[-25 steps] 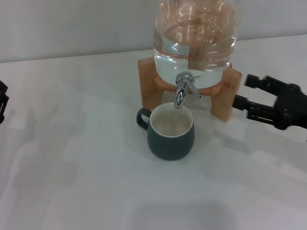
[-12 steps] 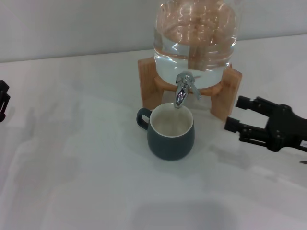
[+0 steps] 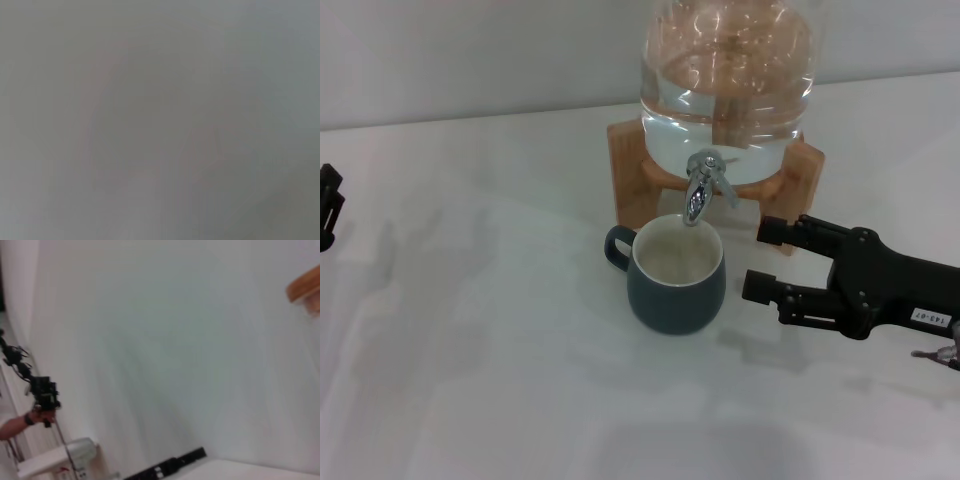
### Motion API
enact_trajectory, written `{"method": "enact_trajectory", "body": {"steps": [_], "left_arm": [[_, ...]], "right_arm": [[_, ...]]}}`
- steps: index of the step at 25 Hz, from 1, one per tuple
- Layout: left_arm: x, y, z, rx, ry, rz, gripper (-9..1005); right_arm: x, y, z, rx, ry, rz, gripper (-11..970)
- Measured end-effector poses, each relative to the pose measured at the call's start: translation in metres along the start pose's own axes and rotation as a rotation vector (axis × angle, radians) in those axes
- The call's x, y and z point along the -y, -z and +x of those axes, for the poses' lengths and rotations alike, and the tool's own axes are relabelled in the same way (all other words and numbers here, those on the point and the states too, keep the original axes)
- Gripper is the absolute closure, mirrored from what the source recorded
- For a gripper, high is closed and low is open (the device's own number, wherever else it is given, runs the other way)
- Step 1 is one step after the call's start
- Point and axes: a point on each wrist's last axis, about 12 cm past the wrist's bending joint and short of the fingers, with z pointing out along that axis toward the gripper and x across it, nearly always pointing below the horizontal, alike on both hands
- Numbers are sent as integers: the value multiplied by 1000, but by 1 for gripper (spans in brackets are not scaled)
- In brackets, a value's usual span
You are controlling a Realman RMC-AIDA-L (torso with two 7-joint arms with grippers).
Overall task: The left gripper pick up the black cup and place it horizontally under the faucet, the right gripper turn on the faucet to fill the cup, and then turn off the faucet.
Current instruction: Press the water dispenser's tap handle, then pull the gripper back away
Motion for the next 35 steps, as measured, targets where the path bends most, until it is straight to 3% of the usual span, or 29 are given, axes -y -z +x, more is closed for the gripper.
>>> {"method": "enact_trajectory", "body": {"steps": [9, 19, 35], "left_arm": [[0, -1, 0, -7, -3, -1, 481], [2, -1, 2, -13, 0, 4, 481], [5, -1, 4, -26, -14, 26, 481]], "right_arm": [[-2, -19, -2, 1, 7, -59, 109], [3, -38, -1, -30, 22, -54, 109], [12, -43, -4, -38, 49, -7, 109]]}}
